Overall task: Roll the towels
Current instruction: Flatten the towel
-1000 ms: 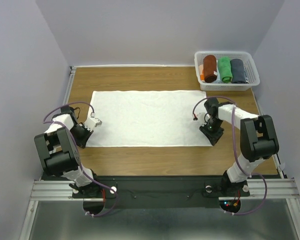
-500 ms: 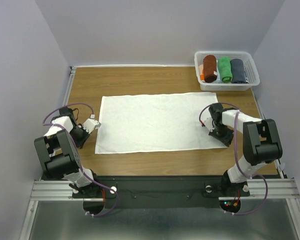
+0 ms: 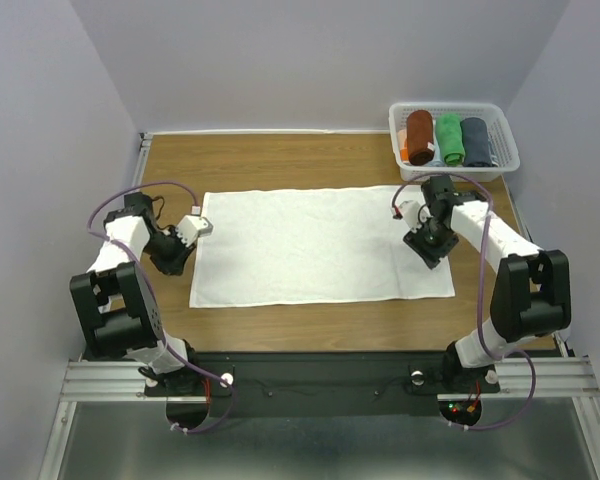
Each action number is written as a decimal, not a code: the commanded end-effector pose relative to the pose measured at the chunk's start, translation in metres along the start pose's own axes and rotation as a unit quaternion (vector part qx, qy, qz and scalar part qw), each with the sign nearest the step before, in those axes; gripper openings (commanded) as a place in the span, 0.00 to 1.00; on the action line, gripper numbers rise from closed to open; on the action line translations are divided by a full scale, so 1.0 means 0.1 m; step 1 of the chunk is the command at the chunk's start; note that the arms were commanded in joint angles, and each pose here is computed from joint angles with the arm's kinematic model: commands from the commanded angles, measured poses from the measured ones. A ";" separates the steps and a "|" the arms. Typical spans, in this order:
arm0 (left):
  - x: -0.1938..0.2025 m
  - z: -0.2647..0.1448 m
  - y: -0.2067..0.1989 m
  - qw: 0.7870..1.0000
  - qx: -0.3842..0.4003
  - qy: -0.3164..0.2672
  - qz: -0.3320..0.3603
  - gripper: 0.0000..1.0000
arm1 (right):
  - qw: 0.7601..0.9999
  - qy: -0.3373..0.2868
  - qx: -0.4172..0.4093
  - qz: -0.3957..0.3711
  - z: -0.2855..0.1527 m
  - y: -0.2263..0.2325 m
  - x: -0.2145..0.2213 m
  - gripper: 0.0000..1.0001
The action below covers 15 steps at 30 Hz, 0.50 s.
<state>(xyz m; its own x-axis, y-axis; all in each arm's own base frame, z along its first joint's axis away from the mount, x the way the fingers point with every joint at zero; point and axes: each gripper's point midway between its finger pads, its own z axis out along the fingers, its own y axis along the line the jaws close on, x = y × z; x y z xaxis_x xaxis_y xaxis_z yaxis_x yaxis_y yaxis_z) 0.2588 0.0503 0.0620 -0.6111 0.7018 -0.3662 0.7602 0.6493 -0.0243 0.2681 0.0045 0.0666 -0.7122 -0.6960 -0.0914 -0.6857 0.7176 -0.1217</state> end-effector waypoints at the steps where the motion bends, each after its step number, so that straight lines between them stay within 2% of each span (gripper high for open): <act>1: -0.06 0.13 -0.47 0.998 0.069 -0.003 0.013 0.26 | 1.000 -0.026 -0.005 0.004 -0.19 -0.02 -0.14 0.49; 5: -0.11 0.30 -0.68 0.996 0.084 -0.003 0.028 0.25 | 0.998 0.009 -0.055 -0.002 0.10 0.15 -0.04 0.40; 10: -0.13 0.50 -0.78 0.995 0.094 0.002 0.017 0.25 | 0.997 0.041 -0.061 -0.003 0.42 0.23 0.11 0.37; 13: 0.06 0.67 -0.79 0.994 0.103 0.041 0.002 0.20 | 0.996 0.054 -0.076 -0.002 0.55 0.29 0.15 0.35; 15: 0.28 0.72 -0.70 0.994 0.078 0.072 -0.005 0.16 | 0.995 0.054 -0.083 -0.004 0.58 0.33 0.14 0.35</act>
<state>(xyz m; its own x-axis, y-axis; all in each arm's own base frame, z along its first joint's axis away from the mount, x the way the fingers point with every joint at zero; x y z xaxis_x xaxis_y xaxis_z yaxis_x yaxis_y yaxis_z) 0.2169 -0.0190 0.0146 -0.5890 0.7380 -0.3293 0.8071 0.5573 -0.1948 0.2415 0.0069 0.0161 -0.7175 -0.6951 0.0440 -0.6952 0.7186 0.0172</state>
